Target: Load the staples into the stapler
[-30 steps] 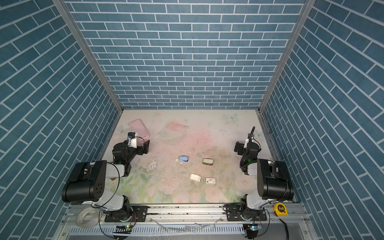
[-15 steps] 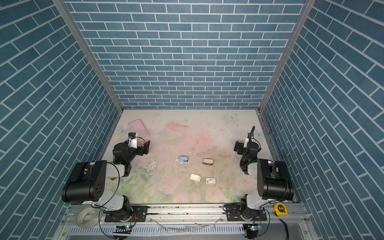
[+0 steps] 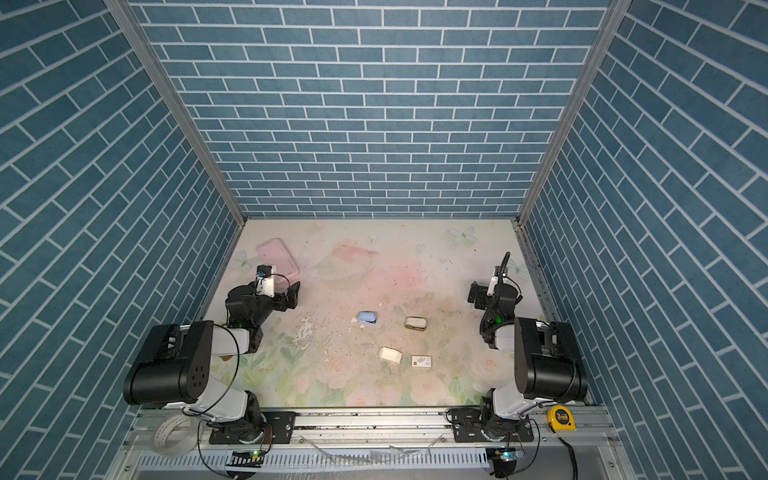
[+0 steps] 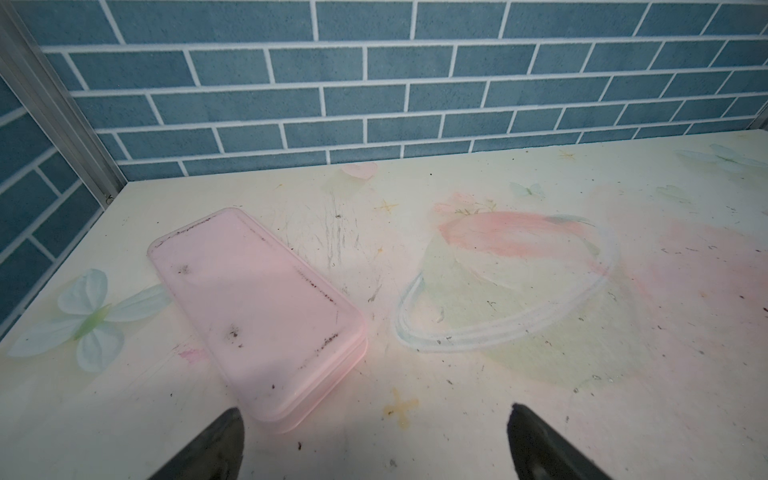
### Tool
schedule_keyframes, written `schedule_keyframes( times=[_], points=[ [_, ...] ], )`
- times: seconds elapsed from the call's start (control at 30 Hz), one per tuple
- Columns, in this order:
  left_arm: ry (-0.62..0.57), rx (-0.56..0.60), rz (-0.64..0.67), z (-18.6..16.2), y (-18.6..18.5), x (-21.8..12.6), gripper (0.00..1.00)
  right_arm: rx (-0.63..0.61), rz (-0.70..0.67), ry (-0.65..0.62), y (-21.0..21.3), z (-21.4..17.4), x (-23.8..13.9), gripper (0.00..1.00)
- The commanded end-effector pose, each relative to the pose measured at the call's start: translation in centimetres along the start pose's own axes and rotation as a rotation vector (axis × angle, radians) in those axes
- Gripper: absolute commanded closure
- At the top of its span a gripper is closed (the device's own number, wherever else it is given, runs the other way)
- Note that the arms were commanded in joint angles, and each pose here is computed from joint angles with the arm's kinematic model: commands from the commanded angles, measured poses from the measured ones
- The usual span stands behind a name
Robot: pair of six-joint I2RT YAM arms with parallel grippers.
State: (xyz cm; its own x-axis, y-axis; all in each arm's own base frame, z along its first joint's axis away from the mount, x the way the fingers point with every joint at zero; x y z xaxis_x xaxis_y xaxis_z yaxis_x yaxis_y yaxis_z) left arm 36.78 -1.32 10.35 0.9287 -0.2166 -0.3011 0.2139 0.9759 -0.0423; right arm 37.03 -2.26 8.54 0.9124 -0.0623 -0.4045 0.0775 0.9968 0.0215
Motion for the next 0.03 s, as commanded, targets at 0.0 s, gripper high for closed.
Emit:
schedule_keyframes(
  times=[0.0],
  points=[
    [-0.003,0.009,-0.015,0.25,-0.23,0.25,0.0,-0.047,0.012,-0.032,0.27,1.11,0.21,0.01]
  ],
)
Point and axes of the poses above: each gripper's point midway between its finger pads, its own x axis out along the fingers, its own y axis along the line the jaws close on, z = x × y, the point moved 2 cm from there along -x, back along the fingers, and after that the axes turned 1 degree about -x, right-handed, at the moved point
